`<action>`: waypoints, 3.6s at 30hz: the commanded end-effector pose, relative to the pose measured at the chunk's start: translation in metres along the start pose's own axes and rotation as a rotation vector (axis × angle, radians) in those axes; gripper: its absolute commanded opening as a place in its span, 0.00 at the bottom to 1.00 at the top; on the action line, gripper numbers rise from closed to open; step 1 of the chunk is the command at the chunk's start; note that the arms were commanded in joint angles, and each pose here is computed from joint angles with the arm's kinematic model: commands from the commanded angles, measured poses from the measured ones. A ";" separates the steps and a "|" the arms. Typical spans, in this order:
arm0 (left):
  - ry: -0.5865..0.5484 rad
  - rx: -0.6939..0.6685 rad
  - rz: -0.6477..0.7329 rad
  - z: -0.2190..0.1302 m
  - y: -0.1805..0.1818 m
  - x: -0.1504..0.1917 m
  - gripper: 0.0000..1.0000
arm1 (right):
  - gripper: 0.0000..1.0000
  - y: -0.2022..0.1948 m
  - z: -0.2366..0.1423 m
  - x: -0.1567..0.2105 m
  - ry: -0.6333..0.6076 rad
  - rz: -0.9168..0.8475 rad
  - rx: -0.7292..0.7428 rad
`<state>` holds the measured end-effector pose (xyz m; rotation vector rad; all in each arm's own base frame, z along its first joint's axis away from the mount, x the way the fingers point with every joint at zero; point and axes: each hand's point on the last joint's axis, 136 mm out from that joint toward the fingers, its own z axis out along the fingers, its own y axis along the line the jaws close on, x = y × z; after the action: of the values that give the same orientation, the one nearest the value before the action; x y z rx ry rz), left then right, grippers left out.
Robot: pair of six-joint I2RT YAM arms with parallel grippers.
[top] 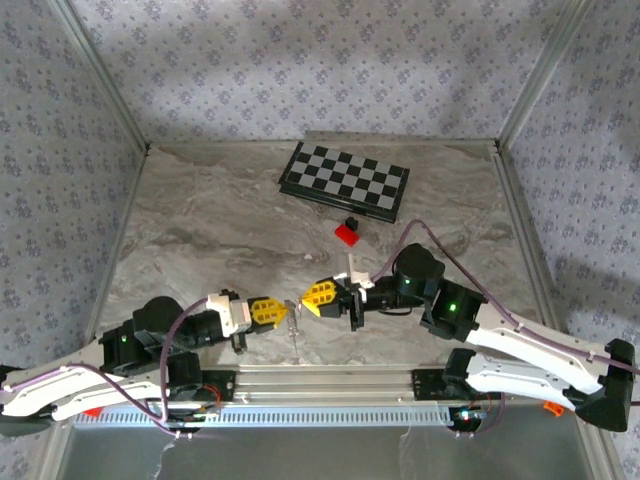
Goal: Put the keys on the keyring
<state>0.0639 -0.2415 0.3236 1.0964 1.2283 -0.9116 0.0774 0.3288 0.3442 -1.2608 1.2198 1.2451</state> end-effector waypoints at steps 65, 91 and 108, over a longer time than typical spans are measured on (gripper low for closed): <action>-0.097 -0.023 -0.022 0.002 0.005 -0.026 0.00 | 0.00 0.002 -0.006 -0.011 -0.060 -0.171 0.095; -0.096 -0.021 -0.014 0.002 0.005 -0.030 0.00 | 0.00 0.001 -0.004 -0.011 -0.061 -0.178 0.089; -0.086 -0.022 -0.011 0.003 0.006 -0.031 0.00 | 0.00 0.002 -0.001 -0.011 -0.055 -0.180 0.071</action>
<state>0.0695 -0.2474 0.3307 1.0556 1.2243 -0.9129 0.0770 0.3281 0.3454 -1.2483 1.1210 1.0918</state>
